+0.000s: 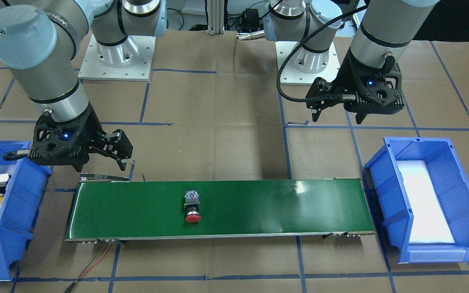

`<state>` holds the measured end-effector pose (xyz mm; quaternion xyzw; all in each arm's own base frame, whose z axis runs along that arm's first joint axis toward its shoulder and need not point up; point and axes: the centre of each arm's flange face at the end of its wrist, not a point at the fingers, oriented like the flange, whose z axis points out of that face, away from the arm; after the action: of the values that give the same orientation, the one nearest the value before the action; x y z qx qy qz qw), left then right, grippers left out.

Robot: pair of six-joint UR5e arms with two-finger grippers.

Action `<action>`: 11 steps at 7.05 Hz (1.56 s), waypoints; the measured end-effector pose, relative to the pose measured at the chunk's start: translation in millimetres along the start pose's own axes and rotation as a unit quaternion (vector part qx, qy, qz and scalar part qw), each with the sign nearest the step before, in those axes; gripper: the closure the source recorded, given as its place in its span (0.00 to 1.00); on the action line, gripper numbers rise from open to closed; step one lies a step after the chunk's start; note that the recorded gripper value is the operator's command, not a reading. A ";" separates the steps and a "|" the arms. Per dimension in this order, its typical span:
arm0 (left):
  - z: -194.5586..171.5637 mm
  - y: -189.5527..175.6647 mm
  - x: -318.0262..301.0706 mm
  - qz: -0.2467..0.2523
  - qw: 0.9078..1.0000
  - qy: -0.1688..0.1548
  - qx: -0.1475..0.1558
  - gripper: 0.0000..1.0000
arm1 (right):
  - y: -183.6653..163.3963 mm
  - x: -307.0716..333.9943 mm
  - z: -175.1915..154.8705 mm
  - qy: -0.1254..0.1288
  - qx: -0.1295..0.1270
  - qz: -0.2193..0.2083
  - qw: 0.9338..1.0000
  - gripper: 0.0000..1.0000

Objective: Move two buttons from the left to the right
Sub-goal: 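Move the right gripper back over the belt above the red button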

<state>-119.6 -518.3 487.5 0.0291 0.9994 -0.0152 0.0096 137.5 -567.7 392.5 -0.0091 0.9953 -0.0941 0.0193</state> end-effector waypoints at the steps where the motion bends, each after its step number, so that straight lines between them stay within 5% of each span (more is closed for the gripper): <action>1: 0.3 0.2 0.3 0.000 1.000 0.000 -0.001 0.01 | 2.2 -0.3 20.4 0.000 -0.001 0.000 1.000 0.01; 5: 8.4 1.6 2.8 0.001 1.000 0.005 -0.015 0.01 | -9.1 -28.5 71.0 -0.028 -0.015 0.013 0.999 0.01; 11: 20.6 5.6 3.5 0.003 1.000 0.010 -0.024 0.01 | -29.7 -66.4 119.0 -0.033 -0.035 0.003 0.999 0.01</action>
<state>-122.4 -513.1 466.7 0.0321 0.9994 0.0089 0.0007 209.1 -617.7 283.6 -0.0094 0.9969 -0.0586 0.0516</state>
